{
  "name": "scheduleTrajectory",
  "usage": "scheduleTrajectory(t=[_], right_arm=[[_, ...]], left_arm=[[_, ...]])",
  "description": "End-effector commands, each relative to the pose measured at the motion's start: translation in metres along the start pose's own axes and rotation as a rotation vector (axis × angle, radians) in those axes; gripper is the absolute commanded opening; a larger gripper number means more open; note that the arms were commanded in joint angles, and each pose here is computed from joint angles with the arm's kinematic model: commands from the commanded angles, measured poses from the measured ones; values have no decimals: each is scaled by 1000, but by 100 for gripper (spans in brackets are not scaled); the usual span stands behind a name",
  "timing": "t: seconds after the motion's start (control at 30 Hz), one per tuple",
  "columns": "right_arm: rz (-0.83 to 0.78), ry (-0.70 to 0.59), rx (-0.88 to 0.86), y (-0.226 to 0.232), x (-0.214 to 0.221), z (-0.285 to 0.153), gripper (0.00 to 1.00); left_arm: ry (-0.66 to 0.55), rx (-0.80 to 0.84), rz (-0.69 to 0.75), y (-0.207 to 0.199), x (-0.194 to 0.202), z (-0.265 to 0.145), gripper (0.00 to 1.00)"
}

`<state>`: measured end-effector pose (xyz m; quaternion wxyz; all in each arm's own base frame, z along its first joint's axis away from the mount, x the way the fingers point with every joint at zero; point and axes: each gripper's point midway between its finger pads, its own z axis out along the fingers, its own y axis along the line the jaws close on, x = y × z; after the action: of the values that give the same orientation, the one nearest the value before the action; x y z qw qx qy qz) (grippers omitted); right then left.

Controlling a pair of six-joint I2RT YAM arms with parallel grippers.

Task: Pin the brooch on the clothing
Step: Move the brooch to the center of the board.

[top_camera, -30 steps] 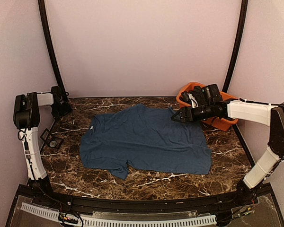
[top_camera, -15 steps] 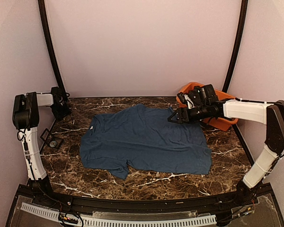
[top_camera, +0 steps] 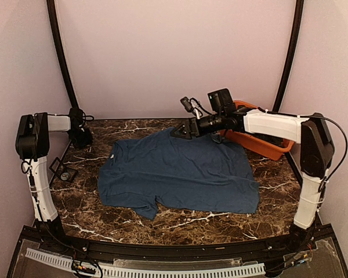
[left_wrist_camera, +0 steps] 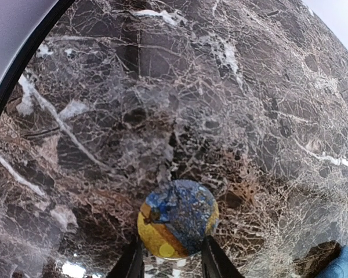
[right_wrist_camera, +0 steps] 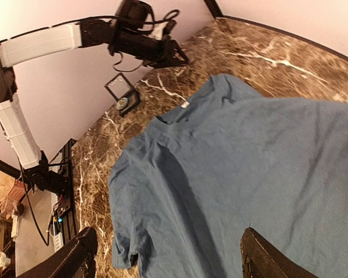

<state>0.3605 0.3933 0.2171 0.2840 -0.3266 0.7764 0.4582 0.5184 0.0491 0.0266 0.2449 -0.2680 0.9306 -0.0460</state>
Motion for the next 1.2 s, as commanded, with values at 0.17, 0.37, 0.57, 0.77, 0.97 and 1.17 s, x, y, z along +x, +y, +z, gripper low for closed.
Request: scheduleTrajectory(t=[0.17, 0.37, 0.57, 0.77, 0.97, 1.17], right_arm=[[-105, -3, -192, 43, -23, 50, 82], [-90, 7, -171, 41, -14, 49, 82], [-83, 13, -139, 39, -4, 43, 82], [-82, 17, -134, 38, 2, 45, 82], [-93, -2, -199, 48, -2, 57, 79], [-139, -16, -241, 63, -11, 66, 78]], left_arm=[[96, 77, 19, -16, 35, -20, 42], [-8, 66, -19, -9, -6, -42, 46], [-36, 10, -36, 7, -25, -35, 45], [-35, 7, -33, 7, -31, -15, 42], [-4, 18, -1, 2, -31, 4, 33], [29, -8, 21, 8, -24, 14, 23]])
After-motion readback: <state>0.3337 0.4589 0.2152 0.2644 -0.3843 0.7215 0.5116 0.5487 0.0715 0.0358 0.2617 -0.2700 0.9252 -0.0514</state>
